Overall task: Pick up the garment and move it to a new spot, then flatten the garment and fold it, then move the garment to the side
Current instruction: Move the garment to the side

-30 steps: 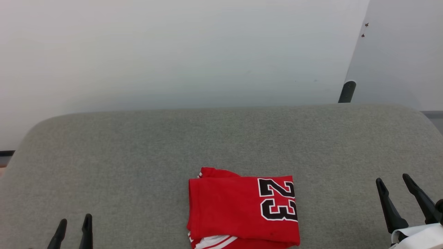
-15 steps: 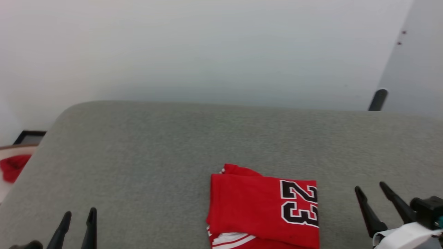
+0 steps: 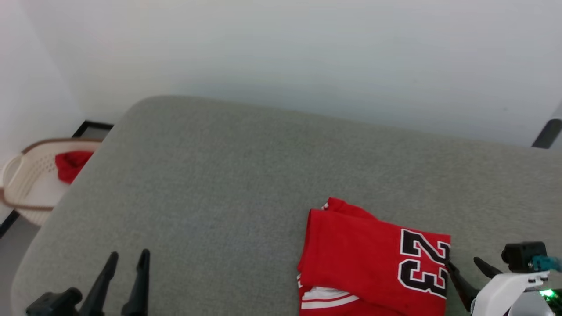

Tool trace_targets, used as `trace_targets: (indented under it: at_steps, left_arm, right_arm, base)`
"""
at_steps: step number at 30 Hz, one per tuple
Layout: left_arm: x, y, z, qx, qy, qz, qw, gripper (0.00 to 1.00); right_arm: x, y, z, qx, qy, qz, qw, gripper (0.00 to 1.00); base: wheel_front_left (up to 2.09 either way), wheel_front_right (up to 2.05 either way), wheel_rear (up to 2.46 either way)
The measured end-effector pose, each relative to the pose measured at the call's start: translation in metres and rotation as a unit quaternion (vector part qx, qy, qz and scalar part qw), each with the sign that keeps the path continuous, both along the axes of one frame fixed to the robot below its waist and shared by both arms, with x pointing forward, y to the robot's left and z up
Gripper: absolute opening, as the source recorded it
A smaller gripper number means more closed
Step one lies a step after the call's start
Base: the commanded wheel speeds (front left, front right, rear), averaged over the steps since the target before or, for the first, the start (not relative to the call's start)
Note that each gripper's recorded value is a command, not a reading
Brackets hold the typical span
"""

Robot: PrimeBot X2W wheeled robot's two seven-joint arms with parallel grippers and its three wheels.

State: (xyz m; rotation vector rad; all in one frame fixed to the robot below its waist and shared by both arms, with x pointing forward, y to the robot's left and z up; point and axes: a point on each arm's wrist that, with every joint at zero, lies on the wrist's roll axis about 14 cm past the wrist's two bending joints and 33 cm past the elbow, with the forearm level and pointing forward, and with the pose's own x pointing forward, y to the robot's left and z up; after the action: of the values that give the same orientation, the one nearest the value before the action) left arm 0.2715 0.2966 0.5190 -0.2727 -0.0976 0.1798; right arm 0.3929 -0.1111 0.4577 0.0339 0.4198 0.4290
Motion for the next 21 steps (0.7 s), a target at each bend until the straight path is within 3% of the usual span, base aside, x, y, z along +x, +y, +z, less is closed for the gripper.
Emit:
trace_targets:
  at_steps: [6, 18, 19, 20, 21]
  left_arm:
    - [0.008, -0.001, -0.011, -0.008, 0.015, 0.007, 1.000, 1.00]
    - [0.014, 0.002, -0.026, -0.016, 0.037, 0.022, 0.999, 1.00]
    - [0.014, 0.003, -0.027, -0.016, 0.038, 0.023, 0.999, 1.00]
    - [0.014, 0.003, -0.028, -0.016, 0.040, 0.025, 0.999, 1.00]
    - [0.014, 0.004, -0.029, -0.017, 0.041, 0.025, 0.999, 1.00]
  right_arm:
    - [0.011, 0.005, -0.029, -0.023, 0.084, 0.008, 0.996, 1.00]
    - [0.011, 0.028, -0.069, -0.046, 0.214, 0.033, 0.975, 1.00]
    - [0.011, 0.030, -0.070, -0.045, 0.221, 0.033, 0.974, 0.70]
    - [0.011, 0.031, -0.071, -0.046, 0.227, 0.035, 0.972, 0.12]
    - [0.012, 0.032, -0.070, -0.047, 0.228, 0.036, 0.972, 0.00]
  base:
    - [0.00, 0.00, 0.00]
    - [0.00, 0.00, 0.00]
    - [0.00, 0.00, 0.00]
    - [0.00, 0.00, 0.00]
    - [0.00, 0.00, 0.00]
